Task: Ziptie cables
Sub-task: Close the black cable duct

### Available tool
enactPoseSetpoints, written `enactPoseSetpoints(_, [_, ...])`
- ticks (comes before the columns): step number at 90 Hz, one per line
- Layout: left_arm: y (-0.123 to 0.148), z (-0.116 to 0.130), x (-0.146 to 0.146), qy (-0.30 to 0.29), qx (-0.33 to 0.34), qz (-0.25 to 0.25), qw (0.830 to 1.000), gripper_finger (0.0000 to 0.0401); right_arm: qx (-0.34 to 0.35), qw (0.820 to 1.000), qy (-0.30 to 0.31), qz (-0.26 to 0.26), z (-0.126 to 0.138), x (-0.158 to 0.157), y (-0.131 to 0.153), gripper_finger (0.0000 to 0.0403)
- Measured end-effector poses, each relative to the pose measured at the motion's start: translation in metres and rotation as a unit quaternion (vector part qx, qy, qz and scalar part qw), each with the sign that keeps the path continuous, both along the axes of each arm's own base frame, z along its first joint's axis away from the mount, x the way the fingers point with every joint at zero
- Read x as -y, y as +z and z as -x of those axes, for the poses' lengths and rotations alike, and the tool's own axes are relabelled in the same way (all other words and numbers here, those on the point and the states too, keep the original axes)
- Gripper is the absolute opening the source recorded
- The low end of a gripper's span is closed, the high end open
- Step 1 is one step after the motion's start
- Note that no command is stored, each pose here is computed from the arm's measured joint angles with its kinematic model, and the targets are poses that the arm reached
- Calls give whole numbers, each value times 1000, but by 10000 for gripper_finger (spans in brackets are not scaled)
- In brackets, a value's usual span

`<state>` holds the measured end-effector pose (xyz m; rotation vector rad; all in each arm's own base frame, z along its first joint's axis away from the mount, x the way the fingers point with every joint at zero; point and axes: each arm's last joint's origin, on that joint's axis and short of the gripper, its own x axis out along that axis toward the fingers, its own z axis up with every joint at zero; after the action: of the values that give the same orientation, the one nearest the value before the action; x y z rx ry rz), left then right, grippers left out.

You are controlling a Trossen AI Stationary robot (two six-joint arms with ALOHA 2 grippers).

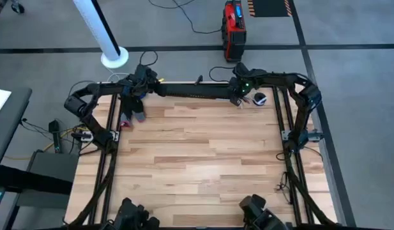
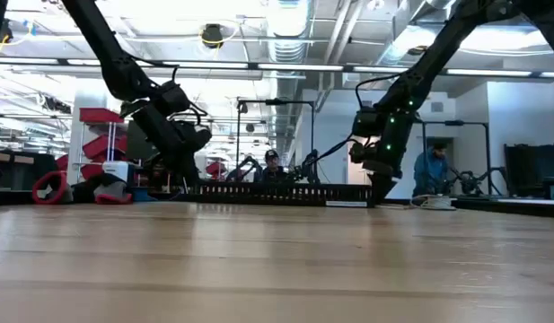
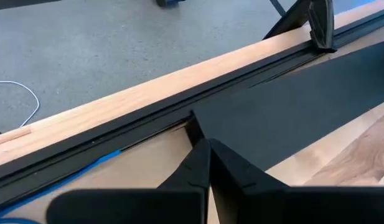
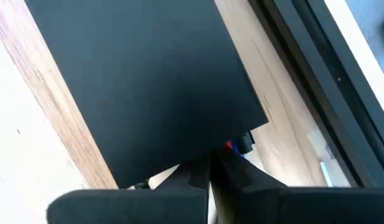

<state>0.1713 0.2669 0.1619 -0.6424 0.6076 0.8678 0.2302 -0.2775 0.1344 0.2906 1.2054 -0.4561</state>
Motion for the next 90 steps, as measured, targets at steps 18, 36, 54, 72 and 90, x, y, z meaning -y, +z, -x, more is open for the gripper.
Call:
enactPoseSetpoints(18, [0,0,0,0,0,0,1000,0,0,1000,1,0,0,0,0,0])
enactPoseSetpoints(36, [0,0,1,-1,-1,2,1000,0,-2,1000,4,-1,0,0,0,0])
enactPoseSetpoints(54, [-1,-6,6,-11,-9,6,1000,0,-3,1000,6,-3,0,-1,0,0])
enactPoseSetpoints(72, [-2,-16,15,-20,-17,16,1000,0,-16,1000,15,-16,-2,-7,-1,0])
enactPoseSetpoints(90, [-3,-23,23,-28,-21,33,999,0,-34,999,25,-29,-6,-15,-2,0])
